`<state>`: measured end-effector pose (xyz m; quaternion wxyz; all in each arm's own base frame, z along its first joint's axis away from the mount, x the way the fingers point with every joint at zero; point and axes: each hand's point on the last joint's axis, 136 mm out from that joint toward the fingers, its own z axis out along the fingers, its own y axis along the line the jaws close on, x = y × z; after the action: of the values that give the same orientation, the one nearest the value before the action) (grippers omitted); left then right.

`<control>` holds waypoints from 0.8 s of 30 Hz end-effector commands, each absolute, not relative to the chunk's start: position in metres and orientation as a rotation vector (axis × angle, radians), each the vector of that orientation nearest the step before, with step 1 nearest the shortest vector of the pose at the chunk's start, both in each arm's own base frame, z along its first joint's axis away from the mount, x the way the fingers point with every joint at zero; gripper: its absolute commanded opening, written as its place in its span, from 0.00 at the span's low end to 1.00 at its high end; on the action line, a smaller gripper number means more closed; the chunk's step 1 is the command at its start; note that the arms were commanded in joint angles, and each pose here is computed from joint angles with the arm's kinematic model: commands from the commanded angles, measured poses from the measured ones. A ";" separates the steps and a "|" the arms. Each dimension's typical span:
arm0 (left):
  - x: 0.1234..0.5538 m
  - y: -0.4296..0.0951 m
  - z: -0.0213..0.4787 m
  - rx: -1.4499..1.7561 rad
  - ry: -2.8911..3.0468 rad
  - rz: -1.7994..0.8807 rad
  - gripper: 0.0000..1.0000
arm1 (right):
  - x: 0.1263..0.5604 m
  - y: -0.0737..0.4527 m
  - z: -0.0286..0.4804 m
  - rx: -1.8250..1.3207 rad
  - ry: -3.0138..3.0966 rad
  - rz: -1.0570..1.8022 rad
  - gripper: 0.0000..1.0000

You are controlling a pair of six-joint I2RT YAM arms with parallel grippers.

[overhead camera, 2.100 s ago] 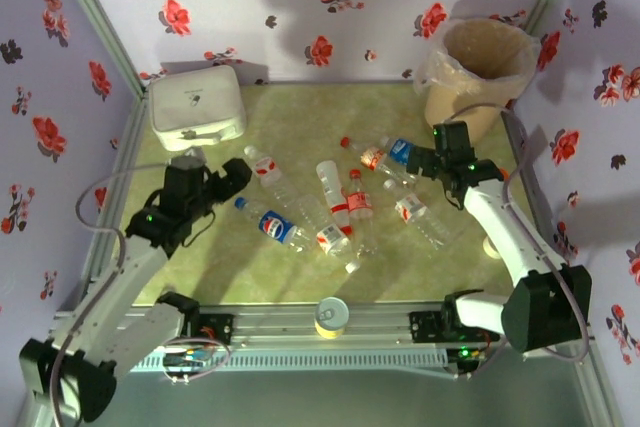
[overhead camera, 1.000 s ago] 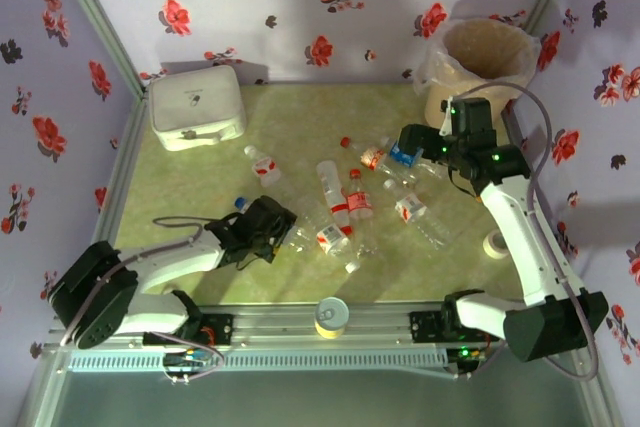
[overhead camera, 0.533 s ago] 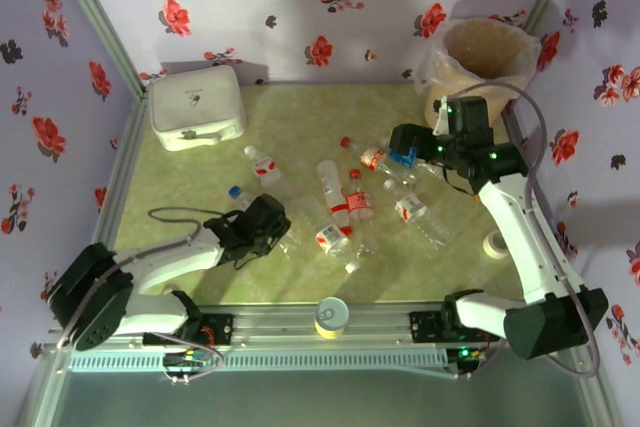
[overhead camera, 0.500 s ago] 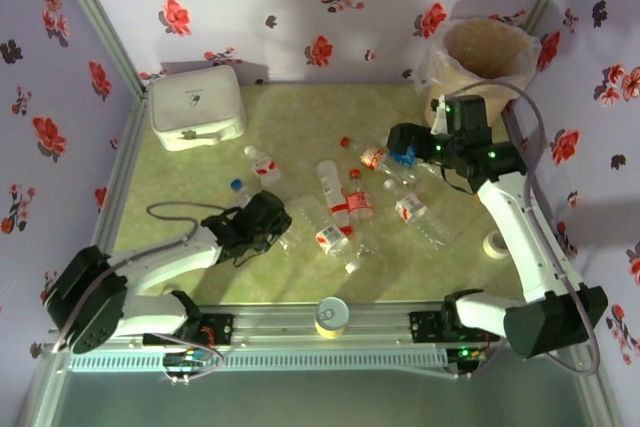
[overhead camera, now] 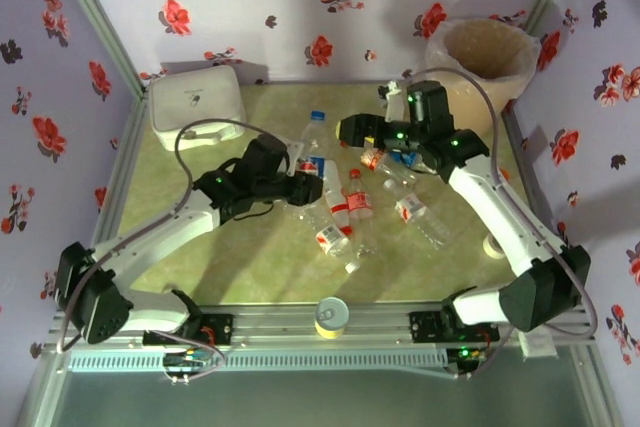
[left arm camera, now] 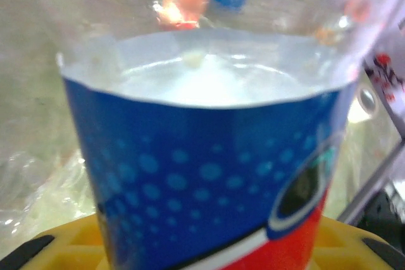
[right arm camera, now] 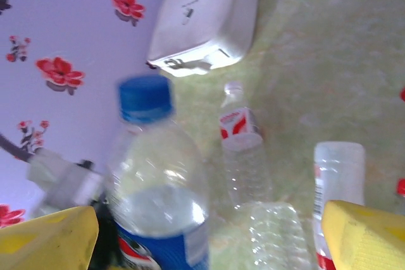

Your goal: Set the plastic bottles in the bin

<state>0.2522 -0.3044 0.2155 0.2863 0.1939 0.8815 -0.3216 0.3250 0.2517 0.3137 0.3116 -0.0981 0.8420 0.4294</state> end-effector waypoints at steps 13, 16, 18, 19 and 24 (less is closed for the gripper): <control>0.253 -0.336 0.242 0.769 2.210 -1.009 0.15 | 0.348 0.286 0.328 -0.265 2.165 1.271 0.72; 0.255 -0.339 0.242 0.782 2.206 -1.011 0.15 | 0.351 0.286 0.329 -0.252 2.155 1.267 0.58; 0.256 -0.343 0.239 0.793 2.212 -1.020 0.15 | 0.352 0.287 0.332 -0.249 2.147 1.274 0.48; 0.256 -0.344 0.238 0.799 2.214 -1.025 0.15 | 0.353 0.287 0.331 -0.248 2.149 1.272 0.42; 0.260 -0.350 0.244 0.808 2.190 -1.040 0.17 | 0.355 0.284 0.335 -0.258 2.149 1.240 0.17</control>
<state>0.2528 -0.3389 0.2220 0.2617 0.2825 0.8455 -0.3700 0.3570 0.2763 0.3162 0.3094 -0.0815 0.8289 0.4588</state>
